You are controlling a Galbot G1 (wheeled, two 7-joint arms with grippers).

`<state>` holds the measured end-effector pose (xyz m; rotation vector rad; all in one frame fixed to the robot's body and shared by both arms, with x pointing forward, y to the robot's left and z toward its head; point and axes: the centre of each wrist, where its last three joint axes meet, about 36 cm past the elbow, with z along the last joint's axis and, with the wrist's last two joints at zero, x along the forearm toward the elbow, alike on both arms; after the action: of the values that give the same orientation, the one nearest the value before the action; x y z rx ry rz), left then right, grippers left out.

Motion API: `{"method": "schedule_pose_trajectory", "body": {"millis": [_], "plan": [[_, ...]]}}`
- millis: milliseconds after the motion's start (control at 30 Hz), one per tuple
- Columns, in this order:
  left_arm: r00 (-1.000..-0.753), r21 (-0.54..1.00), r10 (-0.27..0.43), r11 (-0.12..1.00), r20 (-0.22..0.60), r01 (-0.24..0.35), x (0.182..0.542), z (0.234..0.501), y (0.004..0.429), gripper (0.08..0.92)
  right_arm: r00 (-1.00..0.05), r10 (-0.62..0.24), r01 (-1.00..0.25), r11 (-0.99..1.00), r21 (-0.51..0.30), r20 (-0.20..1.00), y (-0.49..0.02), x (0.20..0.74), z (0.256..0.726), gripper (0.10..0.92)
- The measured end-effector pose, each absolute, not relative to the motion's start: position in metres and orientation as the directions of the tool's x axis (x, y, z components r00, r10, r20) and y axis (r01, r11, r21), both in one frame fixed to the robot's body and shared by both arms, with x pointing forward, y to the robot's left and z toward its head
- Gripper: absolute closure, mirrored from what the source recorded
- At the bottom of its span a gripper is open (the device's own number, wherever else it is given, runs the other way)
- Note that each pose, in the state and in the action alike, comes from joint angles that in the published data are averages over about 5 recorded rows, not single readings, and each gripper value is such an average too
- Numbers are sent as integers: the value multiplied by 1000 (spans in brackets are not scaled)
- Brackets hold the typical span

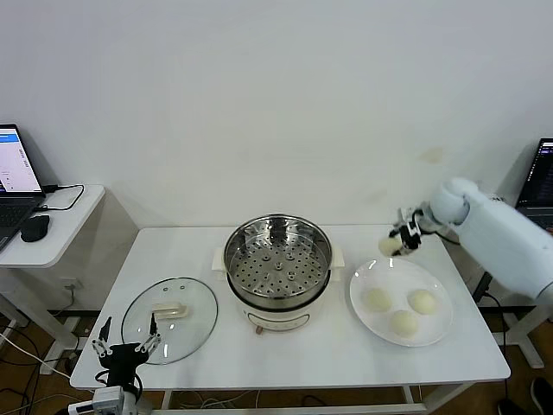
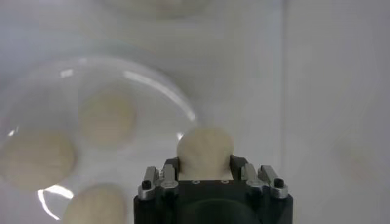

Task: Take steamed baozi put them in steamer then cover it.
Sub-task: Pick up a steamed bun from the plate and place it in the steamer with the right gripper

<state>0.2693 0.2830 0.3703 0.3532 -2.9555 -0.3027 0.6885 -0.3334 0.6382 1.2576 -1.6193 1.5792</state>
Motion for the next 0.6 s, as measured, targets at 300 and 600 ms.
{"method": "schedule_pose_trajectory", "body": {"millis": [300, 600], "plan": [[-963, 216, -244, 952, 117, -215, 271, 374, 288, 177, -413, -330, -829, -249, -501, 849, -272, 693, 699, 488], [-962, 223, -253, 948, 102, -226, 271, 381, 296, 177, -346, -382, -744, -445, -499, 857, -195, 700, 694, 488]]}}
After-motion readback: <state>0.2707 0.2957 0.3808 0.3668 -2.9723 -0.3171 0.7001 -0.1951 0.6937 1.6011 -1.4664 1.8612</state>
